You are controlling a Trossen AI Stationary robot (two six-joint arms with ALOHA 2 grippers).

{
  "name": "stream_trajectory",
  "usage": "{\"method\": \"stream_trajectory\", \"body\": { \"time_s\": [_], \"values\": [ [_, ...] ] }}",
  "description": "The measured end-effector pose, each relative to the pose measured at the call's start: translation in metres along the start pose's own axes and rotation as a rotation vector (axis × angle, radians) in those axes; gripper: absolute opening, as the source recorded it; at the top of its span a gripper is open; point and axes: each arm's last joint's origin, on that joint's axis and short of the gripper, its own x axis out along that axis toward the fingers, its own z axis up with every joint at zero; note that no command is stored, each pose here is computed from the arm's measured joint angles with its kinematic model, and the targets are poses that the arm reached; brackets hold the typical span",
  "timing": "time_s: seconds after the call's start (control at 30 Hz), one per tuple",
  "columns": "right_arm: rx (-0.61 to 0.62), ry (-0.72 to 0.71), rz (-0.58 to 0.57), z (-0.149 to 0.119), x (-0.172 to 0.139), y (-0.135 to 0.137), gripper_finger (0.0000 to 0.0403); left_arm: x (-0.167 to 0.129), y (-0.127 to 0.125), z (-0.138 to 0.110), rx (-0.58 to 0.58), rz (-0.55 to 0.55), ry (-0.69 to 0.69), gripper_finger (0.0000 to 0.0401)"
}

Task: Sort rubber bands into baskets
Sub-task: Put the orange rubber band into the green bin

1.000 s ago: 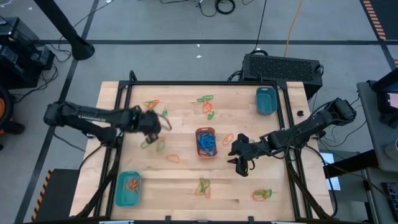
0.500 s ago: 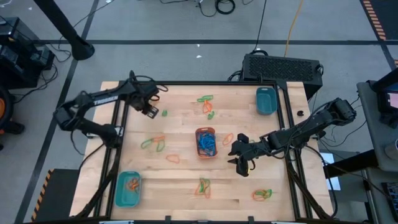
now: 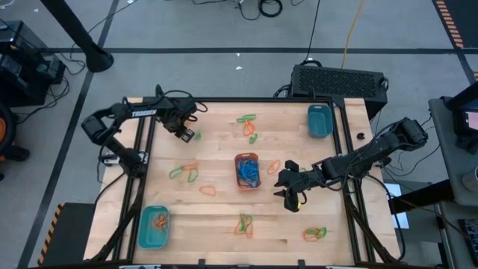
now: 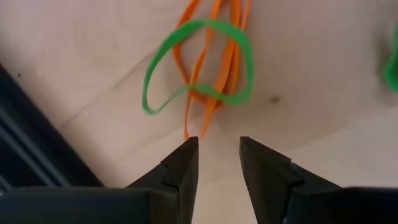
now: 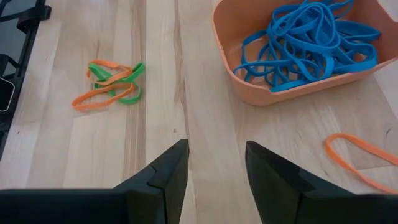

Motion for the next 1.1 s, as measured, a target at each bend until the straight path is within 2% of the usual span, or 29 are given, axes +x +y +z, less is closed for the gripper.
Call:
{"method": "stream_trajectory", "body": {
  "time_s": [0.3,0.63,1.1],
  "values": [
    [-0.013,0.001,0.0,-0.0001,0.0,0.0,0.0151,0.0116,-0.0018,0.008,0.053,0.051,-0.018,0.0125],
    [-0.022,0.0,0.0,0.0,0.0,0.0,0.0151,0.0112,-0.0027,0.0087,0.063,0.023,-0.023,0.0122],
    [-0.022,0.0,0.0,0.0,0.0,0.0,0.0151,0.0117,0.0017,0.0094,0.053,0.068,-0.026,0.0009]
  ]
}}
